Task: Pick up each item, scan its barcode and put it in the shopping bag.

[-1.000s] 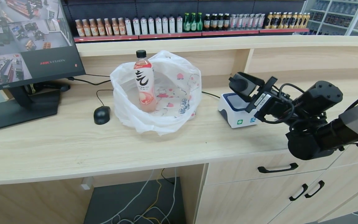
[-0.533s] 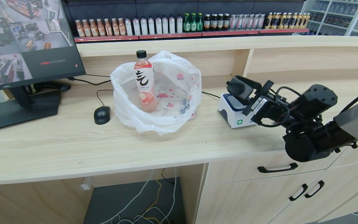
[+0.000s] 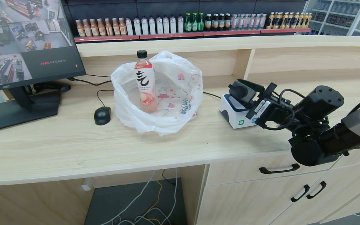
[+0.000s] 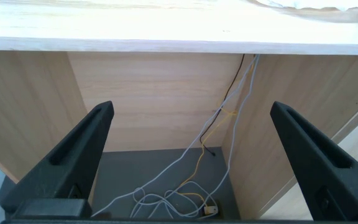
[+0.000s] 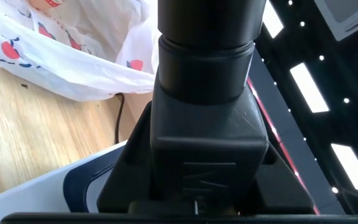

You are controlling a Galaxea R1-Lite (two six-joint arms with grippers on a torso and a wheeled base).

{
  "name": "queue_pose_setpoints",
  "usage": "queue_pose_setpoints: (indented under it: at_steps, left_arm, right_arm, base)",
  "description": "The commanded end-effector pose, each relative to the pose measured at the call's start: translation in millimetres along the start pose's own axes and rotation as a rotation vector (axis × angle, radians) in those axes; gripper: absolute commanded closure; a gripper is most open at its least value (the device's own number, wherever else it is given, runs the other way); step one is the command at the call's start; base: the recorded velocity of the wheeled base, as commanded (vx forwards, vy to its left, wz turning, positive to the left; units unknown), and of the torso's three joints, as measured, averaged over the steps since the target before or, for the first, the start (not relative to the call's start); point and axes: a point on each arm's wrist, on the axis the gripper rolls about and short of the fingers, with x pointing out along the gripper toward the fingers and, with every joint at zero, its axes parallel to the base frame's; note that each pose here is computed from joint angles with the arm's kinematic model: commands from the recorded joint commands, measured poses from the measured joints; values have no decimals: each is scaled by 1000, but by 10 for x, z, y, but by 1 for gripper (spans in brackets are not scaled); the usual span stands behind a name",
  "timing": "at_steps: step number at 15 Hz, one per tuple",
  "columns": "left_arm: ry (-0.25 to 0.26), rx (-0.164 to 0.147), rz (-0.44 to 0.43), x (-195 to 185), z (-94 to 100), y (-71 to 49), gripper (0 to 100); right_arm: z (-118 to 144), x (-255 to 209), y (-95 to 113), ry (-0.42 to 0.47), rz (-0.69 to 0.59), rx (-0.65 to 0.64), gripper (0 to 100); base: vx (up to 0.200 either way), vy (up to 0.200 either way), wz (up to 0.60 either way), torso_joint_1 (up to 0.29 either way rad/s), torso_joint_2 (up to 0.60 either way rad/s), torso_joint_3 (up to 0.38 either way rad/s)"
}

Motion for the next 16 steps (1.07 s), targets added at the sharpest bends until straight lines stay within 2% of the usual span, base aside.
queue_pose_setpoints:
  at_steps: [1, 16]
  left_arm:
    - [0, 0, -2, 0, 0, 0, 0]
    - [0, 0, 0, 0, 0, 0, 0]
  right_arm:
    - [27, -26, -9, 1, 2, -4, 100]
    - [37, -55, 49, 13, 17, 1, 100]
  base:
    - [0, 0, 0, 0, 0, 0]
    - [0, 0, 0, 0, 0, 0]
